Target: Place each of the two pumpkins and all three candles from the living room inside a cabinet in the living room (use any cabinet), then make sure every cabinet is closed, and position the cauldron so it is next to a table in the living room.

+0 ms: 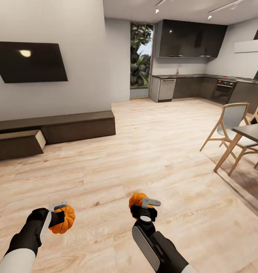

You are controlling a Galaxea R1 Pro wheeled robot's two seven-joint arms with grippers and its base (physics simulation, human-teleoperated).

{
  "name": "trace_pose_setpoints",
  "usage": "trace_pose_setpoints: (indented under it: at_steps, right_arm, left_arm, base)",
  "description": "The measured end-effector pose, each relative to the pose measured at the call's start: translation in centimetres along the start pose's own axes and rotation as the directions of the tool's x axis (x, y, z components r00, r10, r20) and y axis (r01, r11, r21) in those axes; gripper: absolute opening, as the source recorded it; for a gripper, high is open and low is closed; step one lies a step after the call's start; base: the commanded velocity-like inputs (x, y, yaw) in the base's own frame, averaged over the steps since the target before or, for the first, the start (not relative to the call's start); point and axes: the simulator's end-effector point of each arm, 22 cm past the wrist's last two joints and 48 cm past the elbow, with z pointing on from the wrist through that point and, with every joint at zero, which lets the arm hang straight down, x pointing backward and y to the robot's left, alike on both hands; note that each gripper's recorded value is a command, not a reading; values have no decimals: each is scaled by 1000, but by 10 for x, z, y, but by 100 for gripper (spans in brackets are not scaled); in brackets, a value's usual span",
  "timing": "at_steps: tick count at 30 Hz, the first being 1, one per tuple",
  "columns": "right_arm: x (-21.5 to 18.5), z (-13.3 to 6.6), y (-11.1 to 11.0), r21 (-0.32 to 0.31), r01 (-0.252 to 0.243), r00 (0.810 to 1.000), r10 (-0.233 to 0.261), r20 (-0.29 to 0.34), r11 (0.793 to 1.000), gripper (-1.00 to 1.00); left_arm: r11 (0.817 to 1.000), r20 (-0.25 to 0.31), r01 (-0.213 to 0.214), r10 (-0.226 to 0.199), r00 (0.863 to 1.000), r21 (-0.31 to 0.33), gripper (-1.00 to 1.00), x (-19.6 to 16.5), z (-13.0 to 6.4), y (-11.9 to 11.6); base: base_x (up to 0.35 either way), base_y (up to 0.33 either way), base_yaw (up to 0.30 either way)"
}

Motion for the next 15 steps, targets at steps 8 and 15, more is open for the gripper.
trace_pose_setpoints:
  at_steps: [8, 15]
  right_arm:
    - [0, 0, 0, 0, 0, 1000, 0, 1, 1000, -100]
    - [-1, -1, 0, -1, 1, 1000, -1, 3, 1000, -100]
  left_arm:
    - [1000, 0, 0, 0, 1000, -2, -100, 0, 0, 1]
    - [1000, 2, 0, 0, 1000, -2, -100, -1, -1, 2]
  base:
    - [328, 0, 8]
    - [328, 0, 149]
